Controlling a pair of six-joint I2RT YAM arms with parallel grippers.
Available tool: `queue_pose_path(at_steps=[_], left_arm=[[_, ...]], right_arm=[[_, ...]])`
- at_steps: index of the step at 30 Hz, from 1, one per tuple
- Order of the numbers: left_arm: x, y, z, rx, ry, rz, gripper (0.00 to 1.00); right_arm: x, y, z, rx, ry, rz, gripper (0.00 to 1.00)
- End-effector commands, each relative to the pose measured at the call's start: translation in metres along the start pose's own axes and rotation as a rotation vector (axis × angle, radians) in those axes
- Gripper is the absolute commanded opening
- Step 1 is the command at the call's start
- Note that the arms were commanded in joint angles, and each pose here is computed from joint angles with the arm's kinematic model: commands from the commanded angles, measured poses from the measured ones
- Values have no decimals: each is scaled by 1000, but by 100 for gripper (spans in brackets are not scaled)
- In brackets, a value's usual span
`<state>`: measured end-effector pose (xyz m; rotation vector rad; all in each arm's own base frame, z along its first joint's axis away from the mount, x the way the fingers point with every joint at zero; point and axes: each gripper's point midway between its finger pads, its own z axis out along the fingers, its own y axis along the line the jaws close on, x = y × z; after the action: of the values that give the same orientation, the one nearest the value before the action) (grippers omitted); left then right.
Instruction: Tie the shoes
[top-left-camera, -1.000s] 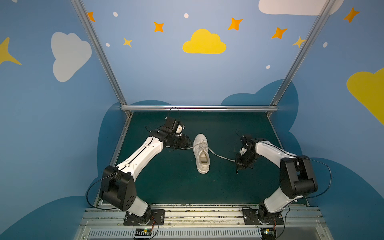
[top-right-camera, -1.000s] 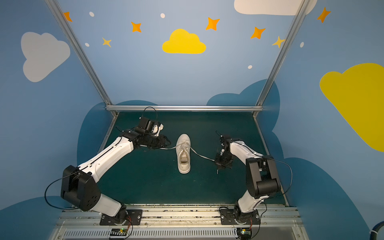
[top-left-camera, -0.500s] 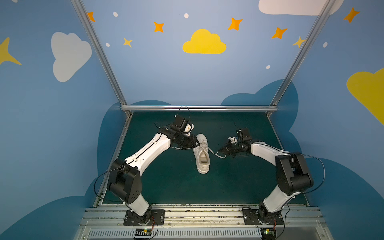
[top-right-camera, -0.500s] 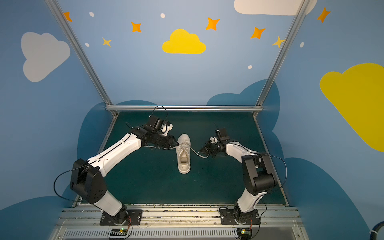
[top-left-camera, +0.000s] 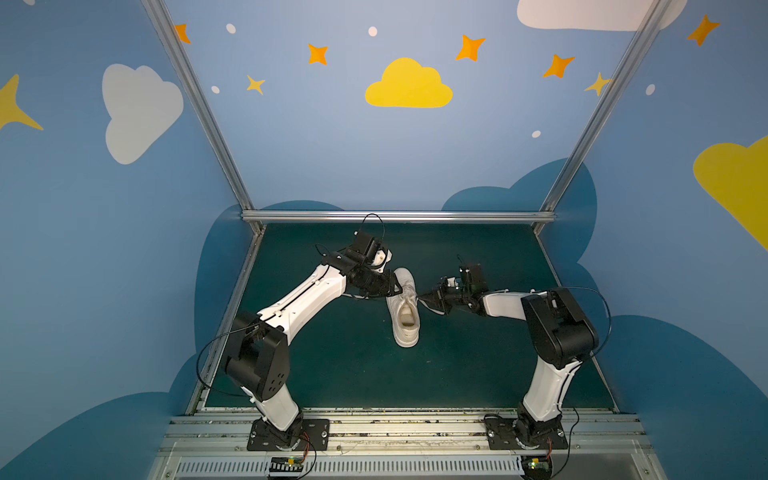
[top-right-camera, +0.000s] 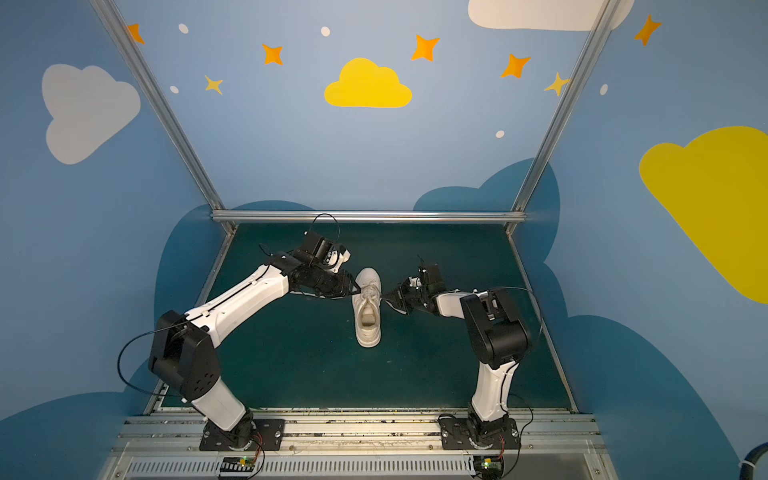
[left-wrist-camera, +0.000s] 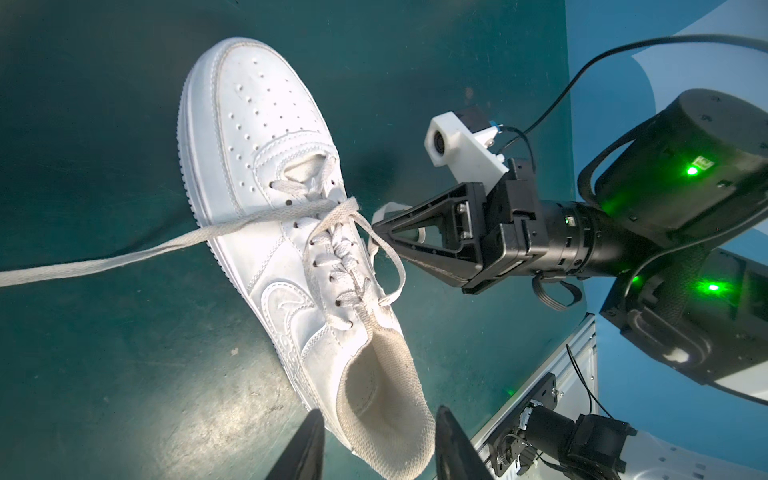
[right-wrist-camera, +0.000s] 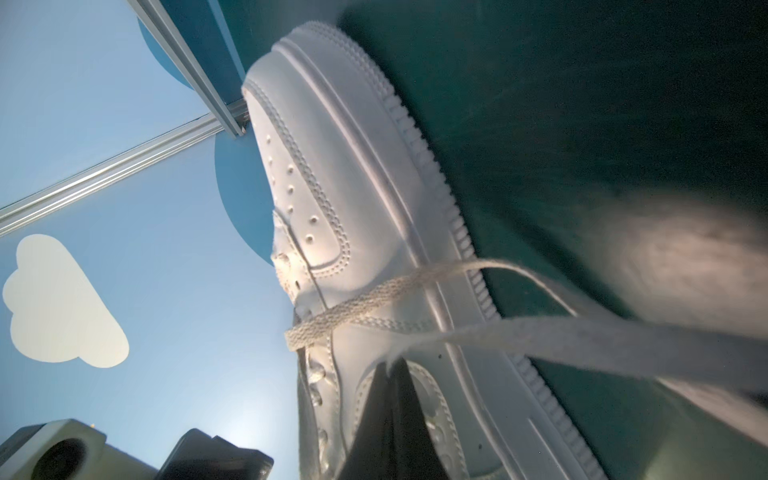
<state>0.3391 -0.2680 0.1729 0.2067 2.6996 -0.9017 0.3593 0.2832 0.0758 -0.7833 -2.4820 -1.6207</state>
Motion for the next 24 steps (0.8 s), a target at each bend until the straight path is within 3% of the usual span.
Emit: queue_pose_path(at_steps=[1,24], left_arm=[[-4,-7,0,21,0,11,44],[-8,-9,18,68,18,-17,36]], right_arm=[[6,23,6,-58,38,-34,0],[27,55,7,-142,123,-100,0]])
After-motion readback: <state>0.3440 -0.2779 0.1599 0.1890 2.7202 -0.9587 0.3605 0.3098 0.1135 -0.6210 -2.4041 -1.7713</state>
